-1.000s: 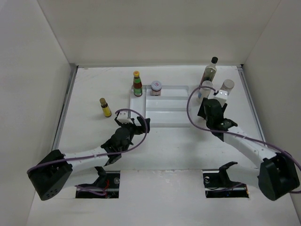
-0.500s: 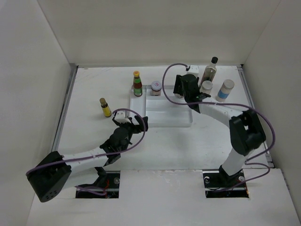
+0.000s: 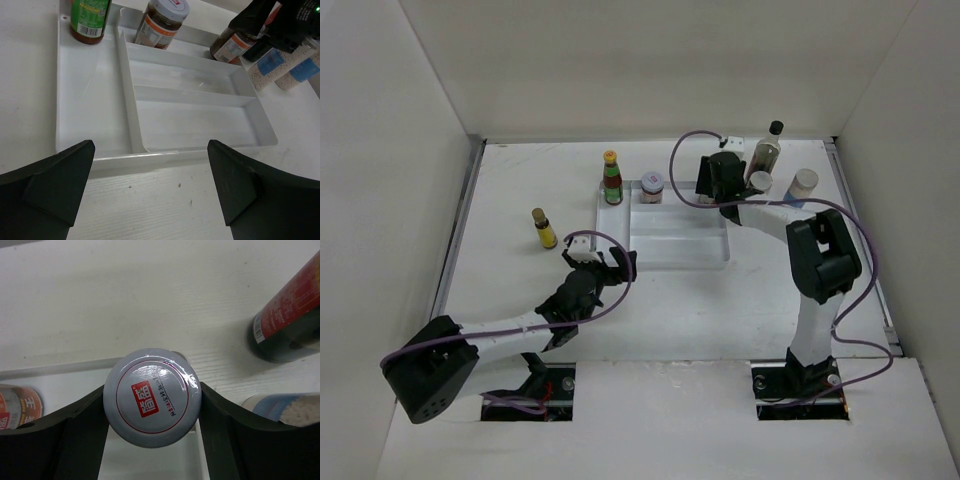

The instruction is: Organize the condiment bottles

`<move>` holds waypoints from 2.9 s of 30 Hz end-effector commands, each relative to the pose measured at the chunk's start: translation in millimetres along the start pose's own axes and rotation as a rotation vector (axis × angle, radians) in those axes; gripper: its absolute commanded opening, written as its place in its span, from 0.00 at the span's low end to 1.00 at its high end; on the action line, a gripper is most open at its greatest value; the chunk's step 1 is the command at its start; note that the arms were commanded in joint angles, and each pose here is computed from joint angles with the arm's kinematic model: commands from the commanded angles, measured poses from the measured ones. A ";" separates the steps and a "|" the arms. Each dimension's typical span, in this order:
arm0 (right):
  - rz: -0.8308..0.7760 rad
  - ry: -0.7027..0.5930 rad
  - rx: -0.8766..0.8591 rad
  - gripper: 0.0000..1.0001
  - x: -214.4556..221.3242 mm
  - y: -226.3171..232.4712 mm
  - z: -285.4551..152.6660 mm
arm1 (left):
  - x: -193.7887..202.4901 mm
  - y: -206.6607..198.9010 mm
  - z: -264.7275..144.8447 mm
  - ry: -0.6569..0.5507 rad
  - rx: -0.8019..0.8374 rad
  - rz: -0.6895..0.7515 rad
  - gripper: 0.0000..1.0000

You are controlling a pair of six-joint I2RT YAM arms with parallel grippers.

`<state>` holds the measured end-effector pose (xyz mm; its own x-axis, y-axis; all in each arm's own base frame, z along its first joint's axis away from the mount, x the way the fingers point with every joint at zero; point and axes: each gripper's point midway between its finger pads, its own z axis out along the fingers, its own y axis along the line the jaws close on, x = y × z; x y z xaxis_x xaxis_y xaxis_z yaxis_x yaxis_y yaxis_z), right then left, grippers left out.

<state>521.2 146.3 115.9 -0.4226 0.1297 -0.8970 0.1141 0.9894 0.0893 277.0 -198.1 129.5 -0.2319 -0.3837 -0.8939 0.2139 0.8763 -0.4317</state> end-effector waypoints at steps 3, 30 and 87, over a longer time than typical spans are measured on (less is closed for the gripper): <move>0.052 -0.148 -0.073 0.65 -46.9 25.2 -0.7 | -12.1 -10.6 5.6 -0.038 0.028 -0.039 1.00; 0.093 -0.152 0.206 1.00 -68.3 -116.7 -55.7 | -8.0 -13.6 8.0 -0.020 0.047 -0.061 1.00; -0.005 -0.227 -0.444 0.95 -59.5 177.6 -153.0 | -26.6 28.3 3.3 -0.088 -0.048 -0.165 1.00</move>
<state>430.7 334.6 167.6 -0.3437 0.0238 -0.9388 -0.2839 0.9503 0.1280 288.2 -156.7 122.6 -0.2034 -0.5076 -0.8372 0.0963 0.8406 -0.5331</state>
